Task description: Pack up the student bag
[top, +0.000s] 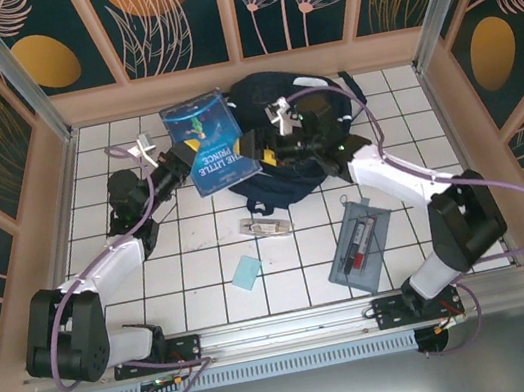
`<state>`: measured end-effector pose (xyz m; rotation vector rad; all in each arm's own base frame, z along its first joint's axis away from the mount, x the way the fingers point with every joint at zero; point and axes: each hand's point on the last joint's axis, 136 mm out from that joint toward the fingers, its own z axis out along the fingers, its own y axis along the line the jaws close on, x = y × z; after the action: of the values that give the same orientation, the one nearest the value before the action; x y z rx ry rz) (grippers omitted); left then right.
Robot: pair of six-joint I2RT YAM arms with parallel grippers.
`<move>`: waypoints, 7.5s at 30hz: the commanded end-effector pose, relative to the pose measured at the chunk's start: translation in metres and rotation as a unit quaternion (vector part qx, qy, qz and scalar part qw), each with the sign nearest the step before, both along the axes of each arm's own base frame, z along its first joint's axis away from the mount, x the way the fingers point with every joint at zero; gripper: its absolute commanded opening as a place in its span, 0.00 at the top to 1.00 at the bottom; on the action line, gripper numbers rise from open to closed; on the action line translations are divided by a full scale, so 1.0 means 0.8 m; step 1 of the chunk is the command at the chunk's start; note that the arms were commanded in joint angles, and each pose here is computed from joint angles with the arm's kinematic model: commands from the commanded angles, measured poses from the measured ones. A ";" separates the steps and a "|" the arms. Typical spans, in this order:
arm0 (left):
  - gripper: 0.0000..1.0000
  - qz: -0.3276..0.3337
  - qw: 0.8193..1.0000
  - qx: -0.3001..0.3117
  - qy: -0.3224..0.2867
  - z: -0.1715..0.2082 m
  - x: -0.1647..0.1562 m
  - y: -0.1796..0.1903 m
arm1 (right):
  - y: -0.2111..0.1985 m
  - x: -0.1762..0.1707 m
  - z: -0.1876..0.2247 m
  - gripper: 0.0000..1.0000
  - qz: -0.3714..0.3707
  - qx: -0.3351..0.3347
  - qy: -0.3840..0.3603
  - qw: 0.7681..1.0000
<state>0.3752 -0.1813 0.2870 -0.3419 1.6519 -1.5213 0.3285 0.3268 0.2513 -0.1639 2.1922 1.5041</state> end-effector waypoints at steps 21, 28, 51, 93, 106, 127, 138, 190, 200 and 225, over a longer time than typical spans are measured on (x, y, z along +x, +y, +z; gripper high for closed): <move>1.00 0.087 0.984 -0.151 -0.044 0.059 -0.010 0.003 | 0.040 -0.023 0.079 0.22 -0.067 0.216 -0.069 0.972; 1.00 0.064 0.983 -0.165 -0.044 0.061 -0.015 -0.008 | 0.053 -0.017 0.078 0.61 -0.064 0.221 -0.073 0.970; 0.24 -0.007 0.863 0.479 0.159 -0.222 0.194 -0.080 | -0.281 -0.009 -0.022 1.00 -0.338 -0.072 -0.043 0.937; 1.00 -0.123 0.980 -0.009 0.154 -0.032 0.153 -0.195 | -0.300 -0.045 0.068 1.00 -0.320 0.012 -0.037 0.946; 1.00 -0.041 0.974 -0.157 0.158 -0.002 0.185 -0.166 | -0.250 -0.102 0.046 1.00 -0.223 0.178 0.054 0.957; 1.00 -0.008 0.965 -0.206 0.161 0.013 0.193 -0.150 | -0.203 -0.113 -0.057 1.00 -0.190 0.222 0.137 0.947; 1.00 0.010 0.970 -0.192 0.150 0.010 0.214 -0.153 | -0.176 -0.151 -0.089 1.00 -0.177 0.209 0.195 0.942; 1.00 -0.047 0.959 -0.236 0.152 0.033 0.138 -0.136 | -0.090 0.199 -0.145 1.00 -0.195 0.211 0.075 0.955; 1.00 -0.038 0.958 -0.235 0.162 0.020 0.144 -0.136 | -0.108 0.189 -0.188 0.32 -0.251 0.144 0.169 0.942; 1.00 0.009 0.964 -0.197 0.181 -0.028 0.159 -0.098 | -0.263 0.048 -0.116 0.08 -0.247 -0.228 0.102 0.936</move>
<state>0.4913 -0.2918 0.2131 -0.9978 1.7927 -1.8513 0.3914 0.1352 0.1492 0.5277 2.3964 0.9147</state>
